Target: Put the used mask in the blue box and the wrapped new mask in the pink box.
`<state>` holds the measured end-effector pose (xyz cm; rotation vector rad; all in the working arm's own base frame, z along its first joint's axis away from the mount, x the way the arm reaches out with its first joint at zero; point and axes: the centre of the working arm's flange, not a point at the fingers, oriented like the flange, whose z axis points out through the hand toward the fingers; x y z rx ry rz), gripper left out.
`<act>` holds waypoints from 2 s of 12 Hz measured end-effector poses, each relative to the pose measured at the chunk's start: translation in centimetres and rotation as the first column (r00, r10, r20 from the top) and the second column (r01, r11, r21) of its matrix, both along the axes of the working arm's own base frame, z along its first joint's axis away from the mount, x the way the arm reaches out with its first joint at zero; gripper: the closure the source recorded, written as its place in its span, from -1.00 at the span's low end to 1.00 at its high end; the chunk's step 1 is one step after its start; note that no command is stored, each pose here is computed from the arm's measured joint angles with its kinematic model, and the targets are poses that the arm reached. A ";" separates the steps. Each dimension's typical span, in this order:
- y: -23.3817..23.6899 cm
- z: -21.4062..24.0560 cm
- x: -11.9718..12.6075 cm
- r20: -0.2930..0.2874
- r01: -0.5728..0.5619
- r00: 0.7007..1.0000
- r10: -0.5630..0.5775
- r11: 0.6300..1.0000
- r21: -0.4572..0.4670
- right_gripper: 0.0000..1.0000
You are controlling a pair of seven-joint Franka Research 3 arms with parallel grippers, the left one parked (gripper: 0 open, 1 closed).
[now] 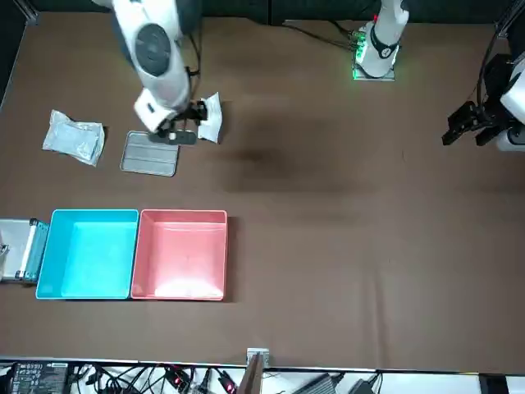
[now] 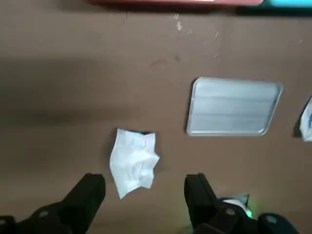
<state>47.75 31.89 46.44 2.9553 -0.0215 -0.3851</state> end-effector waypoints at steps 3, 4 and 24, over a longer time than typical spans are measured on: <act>5.0 -5.5 -2.7 -0.069 -0.006 0.998 0.003 0.999 -0.046 -1.00; 6.2 -7.3 -3.4 -0.091 -0.002 0.996 -0.001 0.999 -0.039 -1.00; 4.7 -25.2 -13.8 -0.099 0.009 0.995 -0.010 1.000 -0.009 -0.68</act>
